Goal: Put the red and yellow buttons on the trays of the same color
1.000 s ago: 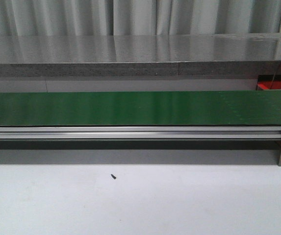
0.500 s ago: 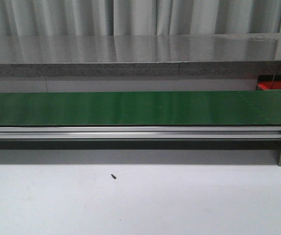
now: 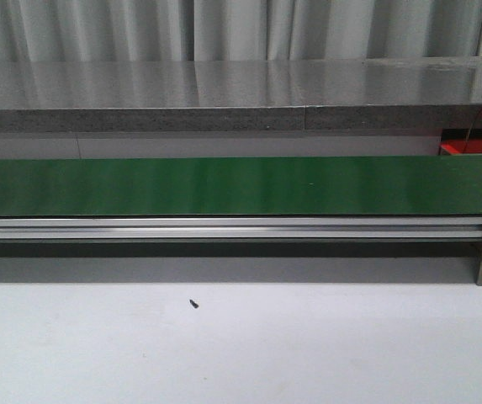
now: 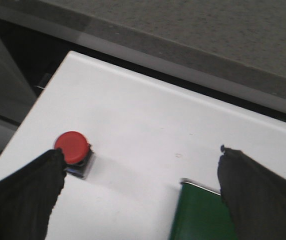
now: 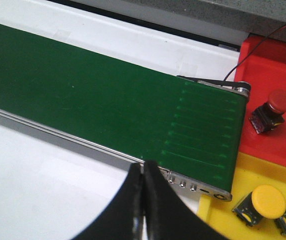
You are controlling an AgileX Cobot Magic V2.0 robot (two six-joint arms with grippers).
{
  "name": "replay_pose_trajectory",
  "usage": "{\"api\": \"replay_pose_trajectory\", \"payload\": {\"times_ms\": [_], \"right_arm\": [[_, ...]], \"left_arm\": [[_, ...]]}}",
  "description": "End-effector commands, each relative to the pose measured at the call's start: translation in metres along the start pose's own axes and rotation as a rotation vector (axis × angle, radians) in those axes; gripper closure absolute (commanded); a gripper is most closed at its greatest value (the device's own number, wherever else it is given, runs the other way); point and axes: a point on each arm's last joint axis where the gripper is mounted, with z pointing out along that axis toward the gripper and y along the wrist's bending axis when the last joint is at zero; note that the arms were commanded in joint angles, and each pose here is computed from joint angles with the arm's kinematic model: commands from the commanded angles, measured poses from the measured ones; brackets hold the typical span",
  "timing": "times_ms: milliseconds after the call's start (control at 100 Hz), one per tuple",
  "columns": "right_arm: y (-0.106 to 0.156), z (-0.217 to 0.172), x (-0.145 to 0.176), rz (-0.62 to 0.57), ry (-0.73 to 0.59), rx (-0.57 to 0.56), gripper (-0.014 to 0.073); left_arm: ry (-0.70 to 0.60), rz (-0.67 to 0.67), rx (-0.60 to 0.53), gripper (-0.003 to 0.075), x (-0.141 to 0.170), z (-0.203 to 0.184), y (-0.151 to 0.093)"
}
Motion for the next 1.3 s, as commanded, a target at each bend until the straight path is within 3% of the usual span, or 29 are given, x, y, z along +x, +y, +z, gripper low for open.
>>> {"api": "replay_pose_trajectory", "payload": {"times_ms": [0, 230, 530, 1090, 1180, 1290], "right_arm": [[-0.001, -0.008, -0.012, 0.003, -0.084, 0.03, 0.0664], [-0.001, -0.008, -0.012, 0.003, -0.084, 0.03, 0.0664], [-0.001, -0.008, -0.012, 0.003, -0.084, 0.03, 0.0664], [-0.001, -0.008, -0.012, 0.003, -0.084, 0.03, 0.0664], [-0.001, -0.008, -0.012, 0.003, -0.084, 0.03, 0.0664], [-0.001, -0.008, -0.012, 0.003, -0.084, 0.03, 0.0664]], "left_arm": [[-0.109, -0.02, -0.054, 0.011, -0.019, -0.008, 0.016], [-0.045, -0.056, -0.081, 0.011, -0.019, 0.038, 0.045], [0.011, -0.059, -0.058, 0.0111, -0.024, 0.088, 0.056], [0.114, -0.066, -0.054, 0.0113, 0.009, 0.147, 0.064], [0.12, -0.064, -0.05, 0.0143, 0.011, 0.15, 0.062], [0.11, -0.061, -0.051, 0.0235, 0.01, 0.15, 0.06]]}}
